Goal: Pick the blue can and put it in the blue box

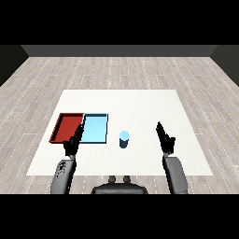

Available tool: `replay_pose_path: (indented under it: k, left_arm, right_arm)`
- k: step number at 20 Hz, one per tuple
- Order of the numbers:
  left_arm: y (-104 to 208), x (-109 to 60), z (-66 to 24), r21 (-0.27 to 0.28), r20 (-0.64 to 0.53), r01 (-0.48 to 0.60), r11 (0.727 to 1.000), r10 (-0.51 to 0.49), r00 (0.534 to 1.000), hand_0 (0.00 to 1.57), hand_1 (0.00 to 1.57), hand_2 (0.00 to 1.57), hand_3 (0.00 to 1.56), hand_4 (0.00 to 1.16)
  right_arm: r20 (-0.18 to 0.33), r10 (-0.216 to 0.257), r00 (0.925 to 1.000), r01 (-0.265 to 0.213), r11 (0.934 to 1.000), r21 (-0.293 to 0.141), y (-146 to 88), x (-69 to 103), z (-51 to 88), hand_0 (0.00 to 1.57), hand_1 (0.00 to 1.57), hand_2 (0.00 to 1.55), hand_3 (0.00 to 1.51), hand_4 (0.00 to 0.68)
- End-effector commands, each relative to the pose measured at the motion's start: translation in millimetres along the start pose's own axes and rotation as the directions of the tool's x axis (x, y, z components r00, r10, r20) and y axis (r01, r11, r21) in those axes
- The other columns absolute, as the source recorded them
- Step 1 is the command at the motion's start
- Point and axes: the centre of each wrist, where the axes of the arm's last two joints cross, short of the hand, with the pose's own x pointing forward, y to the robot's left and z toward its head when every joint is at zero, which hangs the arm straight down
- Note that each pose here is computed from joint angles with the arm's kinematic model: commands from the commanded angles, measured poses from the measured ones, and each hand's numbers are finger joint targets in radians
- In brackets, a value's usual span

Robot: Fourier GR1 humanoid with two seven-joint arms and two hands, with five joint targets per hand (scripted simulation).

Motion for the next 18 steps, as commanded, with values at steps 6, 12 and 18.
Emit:
replay_pose_path:
  k: [6, 12, 18]
  left_arm:
    - [-14.7, -3.5, 0.4, -0.012, -0.004, 0.011, 1.000, -0.011, 1.000, 0.00, 0.00, 0.00, 0.00, 0.00]
    - [-1.2, 10.6, -4.0, -0.020, 0.439, -0.171, 0.985, 0.162, 0.884, 0.00, 0.00, 0.00, 0.00, 0.00]
    - [-24.8, -3.1, 3.2, -0.007, 0.438, -0.191, 0.982, 0.175, 0.882, 0.00, 0.00, 0.00, 0.00, 0.00]
  right_arm:
    - [0.039, 0.001, 0.9992, -0.001, 1.0000, -0.005, 55.0, 8.1, 4.6, 0.00, 0.00, 0.00, 0.00, 0.000]
    - [0.317, -0.234, 0.9191, 0.207, 0.9712, 0.118, 54.5, 22.9, 19.9, 0.00, 0.00, 0.00, 0.00, 0.000]
    - [0.326, -0.235, 0.9157, 0.206, 0.9710, 0.121, 58.2, 23.2, 15.0, 0.00, 0.00, 0.00, 0.00, 0.000]
